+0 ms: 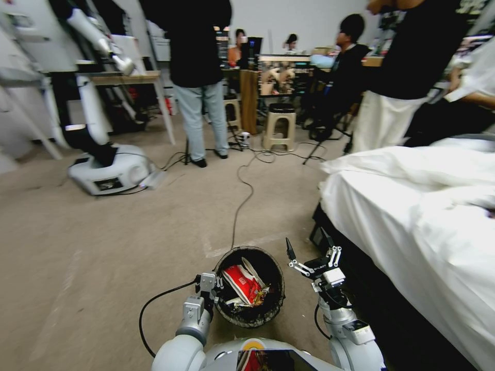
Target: Pick up the trash bin, then pick up the garbage from the floor and place it into the trash bin.
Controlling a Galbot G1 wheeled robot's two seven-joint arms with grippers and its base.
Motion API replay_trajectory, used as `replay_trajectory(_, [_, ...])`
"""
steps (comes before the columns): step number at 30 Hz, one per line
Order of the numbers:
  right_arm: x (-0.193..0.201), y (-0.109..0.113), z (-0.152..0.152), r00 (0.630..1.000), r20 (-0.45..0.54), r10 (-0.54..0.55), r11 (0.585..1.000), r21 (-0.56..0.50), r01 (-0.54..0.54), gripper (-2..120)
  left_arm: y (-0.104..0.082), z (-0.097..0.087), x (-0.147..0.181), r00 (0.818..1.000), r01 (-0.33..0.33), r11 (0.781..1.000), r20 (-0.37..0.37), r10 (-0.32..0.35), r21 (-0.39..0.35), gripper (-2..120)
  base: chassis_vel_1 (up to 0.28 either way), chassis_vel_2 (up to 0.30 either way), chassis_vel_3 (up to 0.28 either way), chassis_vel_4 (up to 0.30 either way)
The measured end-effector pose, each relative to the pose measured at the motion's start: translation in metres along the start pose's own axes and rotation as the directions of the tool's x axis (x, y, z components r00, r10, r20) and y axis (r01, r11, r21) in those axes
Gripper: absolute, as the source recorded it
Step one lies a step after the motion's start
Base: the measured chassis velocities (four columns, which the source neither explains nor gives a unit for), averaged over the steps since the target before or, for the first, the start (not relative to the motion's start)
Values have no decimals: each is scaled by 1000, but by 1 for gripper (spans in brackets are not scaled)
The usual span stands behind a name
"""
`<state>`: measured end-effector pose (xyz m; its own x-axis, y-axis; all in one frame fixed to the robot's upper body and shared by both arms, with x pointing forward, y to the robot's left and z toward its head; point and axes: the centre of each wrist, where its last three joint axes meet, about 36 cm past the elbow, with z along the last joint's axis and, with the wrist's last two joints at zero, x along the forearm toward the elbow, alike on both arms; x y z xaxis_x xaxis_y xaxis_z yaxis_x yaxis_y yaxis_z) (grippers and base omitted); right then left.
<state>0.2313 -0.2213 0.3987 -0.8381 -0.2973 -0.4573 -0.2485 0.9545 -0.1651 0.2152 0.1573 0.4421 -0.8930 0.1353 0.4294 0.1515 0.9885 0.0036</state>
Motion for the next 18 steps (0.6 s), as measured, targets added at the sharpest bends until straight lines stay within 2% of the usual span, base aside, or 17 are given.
replay_trajectory(8, [0, 1, 0, 1000, -1, 1, 1000, 0, -1, 100, -1, 1, -1, 1000, -3, 1000, 2, 3, 12, 2, 104, 109, 104, 104])
replay_trajectory(18, [-1, 1, 0, 1000, 1, 1, 1000, -2, -1, 100, -1, 0, -2, 1000, -1, 1000, 24, 1, 19, 2, 0, 0, 0, 0])
